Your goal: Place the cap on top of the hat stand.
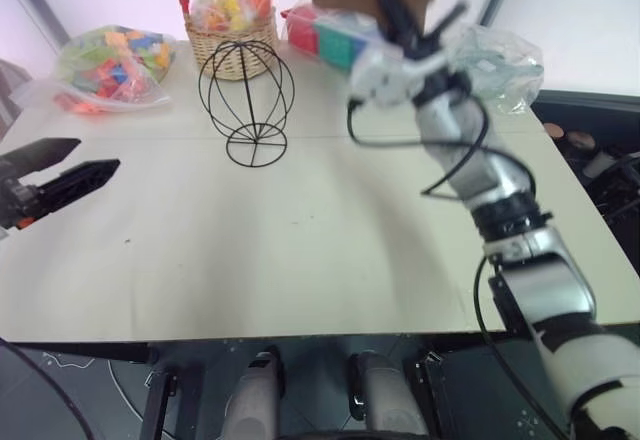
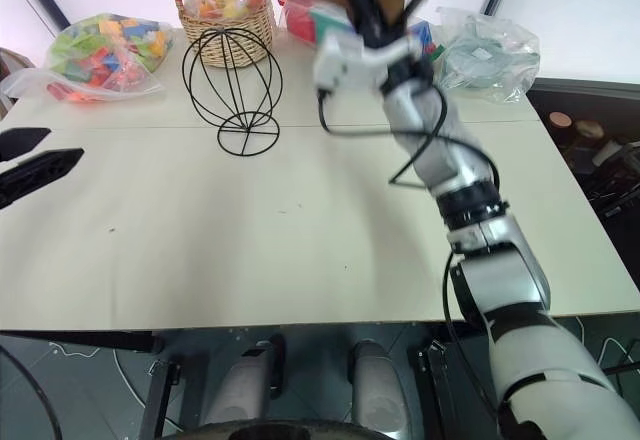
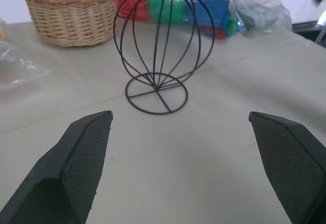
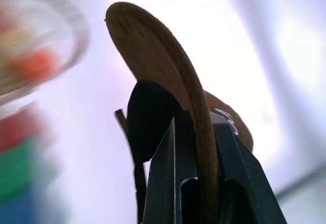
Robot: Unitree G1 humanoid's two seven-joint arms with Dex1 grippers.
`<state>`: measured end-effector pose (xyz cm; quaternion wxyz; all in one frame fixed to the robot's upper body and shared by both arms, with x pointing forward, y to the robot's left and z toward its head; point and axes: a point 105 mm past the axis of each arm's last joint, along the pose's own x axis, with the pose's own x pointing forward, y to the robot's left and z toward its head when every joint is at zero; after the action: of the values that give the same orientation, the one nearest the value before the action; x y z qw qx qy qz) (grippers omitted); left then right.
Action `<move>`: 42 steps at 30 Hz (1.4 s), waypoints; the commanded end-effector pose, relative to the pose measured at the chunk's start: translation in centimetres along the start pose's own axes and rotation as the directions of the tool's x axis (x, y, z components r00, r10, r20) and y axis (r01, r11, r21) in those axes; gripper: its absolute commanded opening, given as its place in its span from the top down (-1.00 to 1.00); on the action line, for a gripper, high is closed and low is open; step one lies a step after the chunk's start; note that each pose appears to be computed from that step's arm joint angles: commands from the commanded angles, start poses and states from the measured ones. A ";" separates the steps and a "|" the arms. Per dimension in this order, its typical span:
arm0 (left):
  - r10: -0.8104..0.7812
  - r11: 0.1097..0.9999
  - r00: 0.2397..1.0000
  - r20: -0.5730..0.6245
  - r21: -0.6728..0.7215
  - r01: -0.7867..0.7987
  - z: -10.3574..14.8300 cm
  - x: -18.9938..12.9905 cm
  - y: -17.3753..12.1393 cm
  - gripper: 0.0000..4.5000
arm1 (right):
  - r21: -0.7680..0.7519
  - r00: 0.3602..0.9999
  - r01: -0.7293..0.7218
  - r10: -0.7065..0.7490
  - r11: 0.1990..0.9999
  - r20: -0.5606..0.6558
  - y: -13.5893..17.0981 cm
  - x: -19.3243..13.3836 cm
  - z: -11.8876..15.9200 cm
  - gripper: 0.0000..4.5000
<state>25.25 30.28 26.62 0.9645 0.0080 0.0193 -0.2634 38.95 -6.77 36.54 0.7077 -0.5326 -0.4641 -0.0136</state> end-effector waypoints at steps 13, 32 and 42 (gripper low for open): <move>0.071 0.995 0.996 0.062 0.062 -0.075 2.0 -2.2 0.7 -1.00 | 0.197 0.971 -0.107 0.059 0.974 0.231 5.7 1.6 10.3 0.99; 0.084 0.996 0.996 0.036 0.033 -0.085 0.6 -3.3 -0.5 -1.00 | 0.264 0.918 -0.360 0.290 0.895 0.271 15.2 -1.9 12.2 0.99; 0.084 0.996 0.996 0.039 0.023 -0.084 0.1 -2.9 -0.5 -1.00 | 0.259 0.857 -0.471 0.368 0.843 0.362 17.3 -5.3 14.7 0.99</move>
<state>22.72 31.70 26.00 0.9758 0.0002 0.0168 -0.2179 37.15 7.91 19.87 0.7147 -0.4972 -0.4051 0.2790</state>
